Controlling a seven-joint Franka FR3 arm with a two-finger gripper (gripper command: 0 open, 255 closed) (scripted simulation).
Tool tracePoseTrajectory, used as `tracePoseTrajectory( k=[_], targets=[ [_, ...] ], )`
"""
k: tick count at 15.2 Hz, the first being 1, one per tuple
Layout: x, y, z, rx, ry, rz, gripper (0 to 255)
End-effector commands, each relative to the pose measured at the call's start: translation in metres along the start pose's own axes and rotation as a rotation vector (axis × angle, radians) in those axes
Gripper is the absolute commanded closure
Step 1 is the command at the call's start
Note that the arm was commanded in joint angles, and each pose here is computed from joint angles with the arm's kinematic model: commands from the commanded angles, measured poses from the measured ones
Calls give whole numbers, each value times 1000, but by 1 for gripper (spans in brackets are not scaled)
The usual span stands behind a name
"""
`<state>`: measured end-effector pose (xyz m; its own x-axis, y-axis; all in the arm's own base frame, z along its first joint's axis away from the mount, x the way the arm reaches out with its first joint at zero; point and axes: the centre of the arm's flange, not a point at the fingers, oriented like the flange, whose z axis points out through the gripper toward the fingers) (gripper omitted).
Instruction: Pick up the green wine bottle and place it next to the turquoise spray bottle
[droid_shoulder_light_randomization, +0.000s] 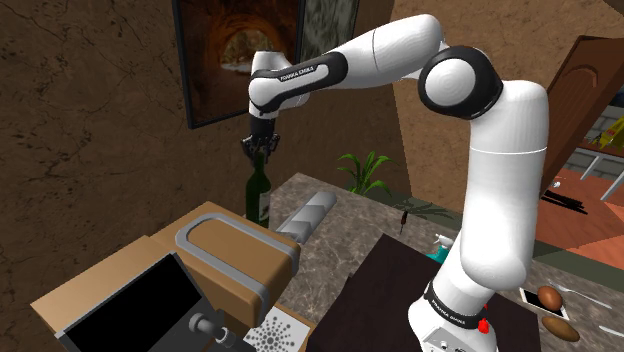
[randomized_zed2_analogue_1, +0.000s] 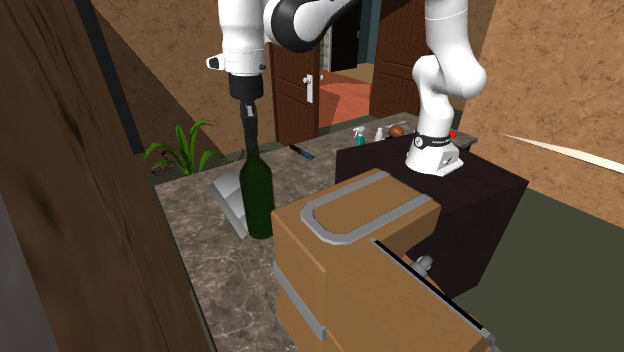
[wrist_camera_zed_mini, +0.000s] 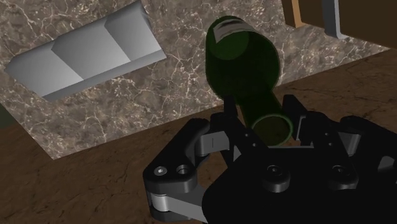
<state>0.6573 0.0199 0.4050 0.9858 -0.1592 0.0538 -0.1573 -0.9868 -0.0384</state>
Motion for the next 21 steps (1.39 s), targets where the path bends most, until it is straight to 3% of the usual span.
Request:
tracePoseTrajectory(
  k=[1, 21],
  targets=[
    [0, -1, -11, 0, 0, 0, 255],
    [6, -5, -116, 0, 0, 0, 255]
  ],
)
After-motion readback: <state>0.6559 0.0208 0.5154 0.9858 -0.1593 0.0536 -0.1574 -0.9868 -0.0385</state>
